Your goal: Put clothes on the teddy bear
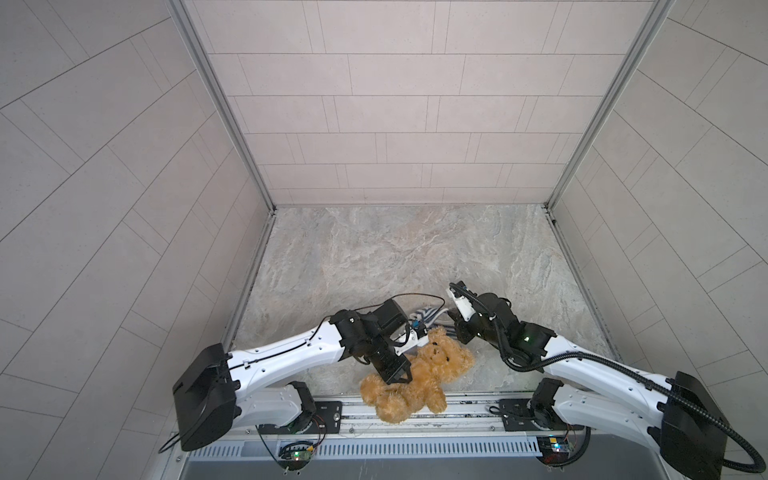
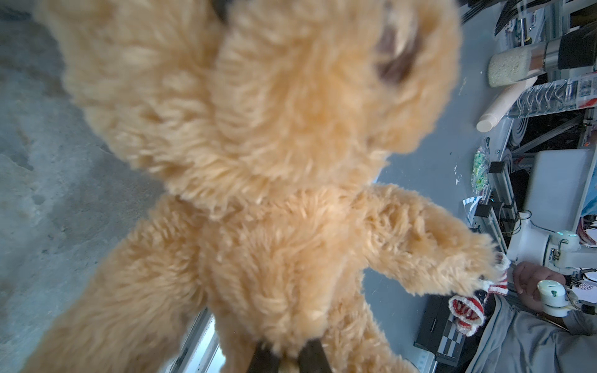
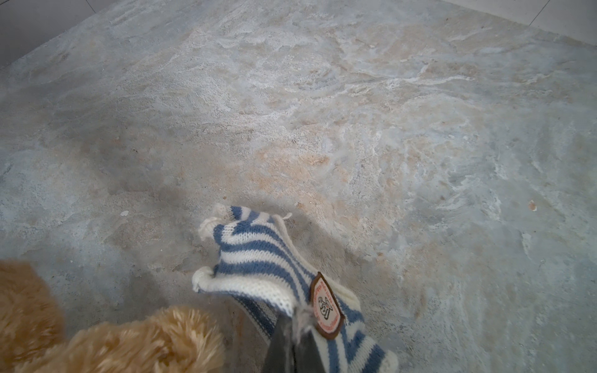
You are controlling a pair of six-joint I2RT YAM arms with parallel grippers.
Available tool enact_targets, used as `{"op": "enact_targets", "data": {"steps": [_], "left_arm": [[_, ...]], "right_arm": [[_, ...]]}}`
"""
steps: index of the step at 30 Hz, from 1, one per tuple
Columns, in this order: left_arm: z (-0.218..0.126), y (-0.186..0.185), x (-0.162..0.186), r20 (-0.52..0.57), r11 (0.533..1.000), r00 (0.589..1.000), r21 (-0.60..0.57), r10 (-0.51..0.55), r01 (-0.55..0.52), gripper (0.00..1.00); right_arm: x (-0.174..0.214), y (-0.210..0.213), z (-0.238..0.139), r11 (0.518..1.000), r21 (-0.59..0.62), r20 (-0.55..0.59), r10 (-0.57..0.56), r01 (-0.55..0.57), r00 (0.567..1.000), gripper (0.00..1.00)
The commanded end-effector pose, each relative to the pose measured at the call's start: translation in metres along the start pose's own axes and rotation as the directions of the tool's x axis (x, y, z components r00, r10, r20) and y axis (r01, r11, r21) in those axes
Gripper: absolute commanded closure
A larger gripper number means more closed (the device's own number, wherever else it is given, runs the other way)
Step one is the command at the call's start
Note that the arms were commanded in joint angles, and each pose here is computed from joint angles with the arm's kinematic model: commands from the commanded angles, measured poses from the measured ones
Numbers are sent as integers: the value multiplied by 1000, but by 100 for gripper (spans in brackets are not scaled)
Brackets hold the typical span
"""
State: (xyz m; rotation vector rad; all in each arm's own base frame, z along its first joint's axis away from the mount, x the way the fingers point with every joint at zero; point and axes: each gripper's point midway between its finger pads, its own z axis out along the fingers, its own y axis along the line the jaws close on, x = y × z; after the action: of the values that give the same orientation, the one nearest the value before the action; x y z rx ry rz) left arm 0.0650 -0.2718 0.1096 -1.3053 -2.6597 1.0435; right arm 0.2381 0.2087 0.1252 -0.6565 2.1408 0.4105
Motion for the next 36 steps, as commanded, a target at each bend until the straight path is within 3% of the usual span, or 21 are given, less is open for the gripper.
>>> {"op": "enact_targets", "data": {"steps": [1, 13, 25, 36], "left_arm": [[4, 4, -9, 18, 1000, 1000, -5, -6, 6, 100], [-1, 38, -30, 79, 988, 988, -69, -131, 137, 100], [-2, 66, -41, 184, 958, 950, -95, -252, 272, 100], [-5, 80, -40, 237, 942, 935, -141, -265, 303, 100]], "right_arm": [[4, 1, -2, 1000, -12, -3, -12, 12, 1000, 100], [10, 8, -2, 999, -43, -18, -19, 18, 1000, 100], [17, 9, -1, 999, -44, -44, -35, 33, 998, 100], [12, 8, 0, 999, -26, -41, -33, 32, 999, 100]]}}
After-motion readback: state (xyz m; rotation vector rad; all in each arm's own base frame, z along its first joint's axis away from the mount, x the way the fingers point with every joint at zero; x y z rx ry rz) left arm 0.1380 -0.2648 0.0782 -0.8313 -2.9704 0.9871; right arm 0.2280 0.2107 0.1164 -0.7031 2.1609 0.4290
